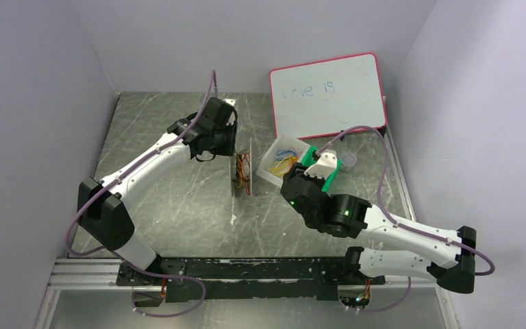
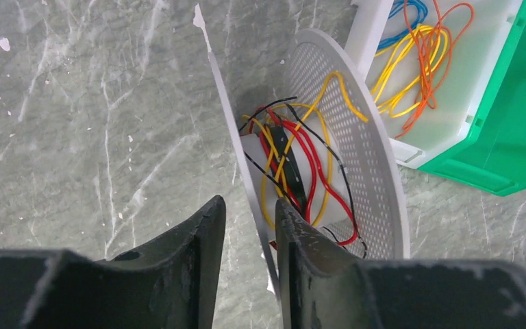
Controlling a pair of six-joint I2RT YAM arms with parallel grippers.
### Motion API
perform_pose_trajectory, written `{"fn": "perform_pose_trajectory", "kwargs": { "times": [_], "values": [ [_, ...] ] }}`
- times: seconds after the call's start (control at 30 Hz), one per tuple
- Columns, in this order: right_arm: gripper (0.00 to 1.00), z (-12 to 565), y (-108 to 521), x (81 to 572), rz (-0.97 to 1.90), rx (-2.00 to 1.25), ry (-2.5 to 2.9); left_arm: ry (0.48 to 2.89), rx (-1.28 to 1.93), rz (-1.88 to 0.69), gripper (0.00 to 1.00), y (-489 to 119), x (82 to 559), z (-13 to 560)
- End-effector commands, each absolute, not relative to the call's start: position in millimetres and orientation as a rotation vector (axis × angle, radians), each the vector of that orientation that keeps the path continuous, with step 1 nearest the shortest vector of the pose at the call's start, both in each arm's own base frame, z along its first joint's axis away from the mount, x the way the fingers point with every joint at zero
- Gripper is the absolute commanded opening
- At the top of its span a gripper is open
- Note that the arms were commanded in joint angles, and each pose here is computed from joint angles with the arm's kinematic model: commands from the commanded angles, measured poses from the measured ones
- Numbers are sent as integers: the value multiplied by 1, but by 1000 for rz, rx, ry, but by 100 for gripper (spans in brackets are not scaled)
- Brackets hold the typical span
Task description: Wrap the cables
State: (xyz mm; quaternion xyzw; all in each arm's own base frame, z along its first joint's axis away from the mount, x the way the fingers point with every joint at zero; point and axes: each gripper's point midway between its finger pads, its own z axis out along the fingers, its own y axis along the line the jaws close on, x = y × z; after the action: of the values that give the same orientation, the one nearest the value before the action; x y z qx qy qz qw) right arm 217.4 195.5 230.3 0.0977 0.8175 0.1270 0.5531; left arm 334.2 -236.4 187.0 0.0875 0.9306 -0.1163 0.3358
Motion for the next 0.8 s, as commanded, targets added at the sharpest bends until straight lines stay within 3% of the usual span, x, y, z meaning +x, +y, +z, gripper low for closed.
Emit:
{"fn": "perform_pose_trajectory", "kwargs": {
  "times": [0.0, 0.23, 0.77],
  "values": [
    [53, 231, 188, 220, 285, 266, 1911, 2402, 236, -267, 34, -239, 337, 197],
    [53, 227, 188, 219, 287, 271, 1918, 2394, 260, -266, 7, -244, 335, 198],
    [53, 225, 189, 218, 283, 258, 1932, 2343, 329, -237, 7, -241, 316, 220]
  ]
}}
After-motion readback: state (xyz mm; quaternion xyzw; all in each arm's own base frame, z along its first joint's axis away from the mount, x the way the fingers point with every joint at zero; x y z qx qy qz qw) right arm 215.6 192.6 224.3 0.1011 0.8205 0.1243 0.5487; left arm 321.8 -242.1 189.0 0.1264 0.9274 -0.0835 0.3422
